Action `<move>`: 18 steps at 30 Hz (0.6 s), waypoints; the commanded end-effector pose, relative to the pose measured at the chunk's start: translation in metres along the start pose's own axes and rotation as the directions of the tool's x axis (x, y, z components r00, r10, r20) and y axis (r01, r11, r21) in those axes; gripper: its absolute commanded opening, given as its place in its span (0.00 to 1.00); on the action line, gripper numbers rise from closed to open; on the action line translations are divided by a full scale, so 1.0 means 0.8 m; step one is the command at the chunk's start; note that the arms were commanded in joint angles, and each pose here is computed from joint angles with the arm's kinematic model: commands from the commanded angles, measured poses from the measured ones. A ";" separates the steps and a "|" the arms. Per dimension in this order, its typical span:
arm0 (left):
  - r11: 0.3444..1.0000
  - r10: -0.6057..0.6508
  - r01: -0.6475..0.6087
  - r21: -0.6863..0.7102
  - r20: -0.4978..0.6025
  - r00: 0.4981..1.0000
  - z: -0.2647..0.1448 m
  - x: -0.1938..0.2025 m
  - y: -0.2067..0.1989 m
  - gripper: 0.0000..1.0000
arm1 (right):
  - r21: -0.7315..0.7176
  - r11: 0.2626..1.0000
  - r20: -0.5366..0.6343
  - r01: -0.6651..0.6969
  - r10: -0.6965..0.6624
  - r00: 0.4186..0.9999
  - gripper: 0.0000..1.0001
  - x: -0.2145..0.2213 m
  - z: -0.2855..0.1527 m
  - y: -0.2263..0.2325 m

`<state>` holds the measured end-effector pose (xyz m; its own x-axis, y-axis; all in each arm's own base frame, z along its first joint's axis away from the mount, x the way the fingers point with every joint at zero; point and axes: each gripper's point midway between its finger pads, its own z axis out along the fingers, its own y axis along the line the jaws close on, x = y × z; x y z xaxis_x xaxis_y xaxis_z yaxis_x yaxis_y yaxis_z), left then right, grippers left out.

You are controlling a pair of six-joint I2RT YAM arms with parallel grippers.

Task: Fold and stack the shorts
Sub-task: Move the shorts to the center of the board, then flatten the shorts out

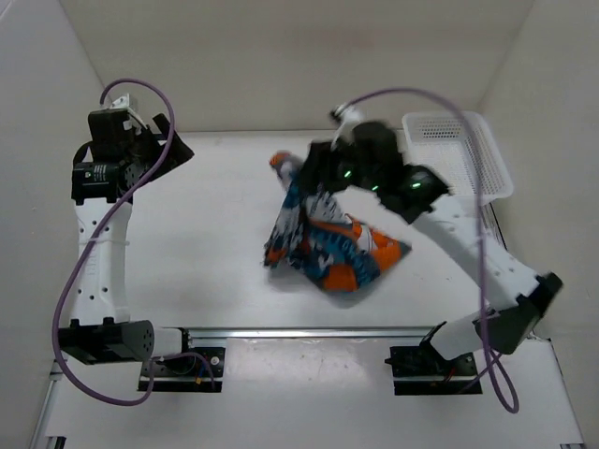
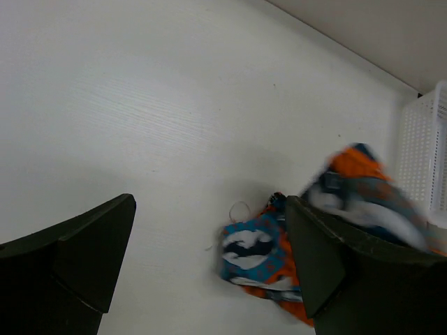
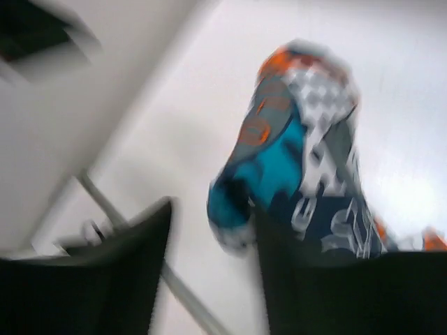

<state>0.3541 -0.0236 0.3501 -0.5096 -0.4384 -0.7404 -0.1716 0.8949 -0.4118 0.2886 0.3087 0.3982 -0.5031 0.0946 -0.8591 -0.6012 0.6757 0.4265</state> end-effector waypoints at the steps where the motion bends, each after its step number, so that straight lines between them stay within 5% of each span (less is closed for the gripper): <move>1: 1.000 -0.005 0.003 -0.016 -0.093 0.996 -0.008 0.032 0.017 0.99 | 0.150 0.989 -0.259 -0.003 0.042 0.965 0.82 0.147 0.038 -0.052; 4: 1.000 -0.004 0.008 0.021 -0.143 0.990 0.001 0.054 0.013 0.99 | 0.298 0.954 -0.283 -0.039 0.128 0.951 0.92 0.166 0.026 -0.104; 6: 0.996 0.042 -0.026 0.082 -0.206 0.978 0.008 0.082 0.007 0.77 | 0.375 0.926 -0.246 -0.041 0.142 0.959 0.87 0.161 0.002 -0.126; 8: 0.990 0.088 -0.055 0.127 -0.274 0.958 0.020 0.117 0.002 0.29 | 0.399 0.916 -0.239 -0.035 0.141 0.961 0.43 0.162 -0.017 -0.136; 10: 0.984 0.113 -0.057 0.169 -0.345 0.932 0.030 0.148 -0.006 0.15 | 0.423 0.905 -0.234 -0.044 0.156 0.960 0.08 0.173 -0.040 -0.149; 12: 0.986 0.117 -0.055 0.159 -0.416 0.902 0.050 0.181 0.000 0.24 | 0.428 0.902 -0.249 -0.063 0.185 0.951 0.05 0.191 -0.055 -0.152; 14: 0.987 0.106 -0.035 0.157 -0.475 0.873 0.063 0.211 -0.001 0.58 | 0.466 0.880 -0.326 -0.090 0.265 0.908 0.38 0.241 -0.065 -0.161; 15: 0.989 0.090 -0.019 0.146 -0.498 0.862 0.075 0.221 -0.002 0.97 | 0.451 0.885 -0.335 -0.116 0.288 0.897 0.57 0.250 -0.070 -0.156; 17: 0.986 0.108 -0.022 0.164 -0.539 0.835 0.084 0.243 -0.012 1.00 | 0.503 0.849 -0.374 -0.161 0.382 0.845 0.98 0.295 -0.085 -0.162; 18: 0.985 0.117 -0.027 0.169 -0.551 0.826 0.090 0.249 -0.015 1.00 | 0.507 0.842 -0.367 -0.187 0.407 0.836 1.00 0.302 -0.090 -0.160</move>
<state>0.3080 -0.1072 0.1724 -0.9017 -0.2413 -0.3587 -0.0673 0.8980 -0.4349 0.2318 0.2012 0.2032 -0.7925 0.0733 -0.6054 -0.2010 0.9059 0.3728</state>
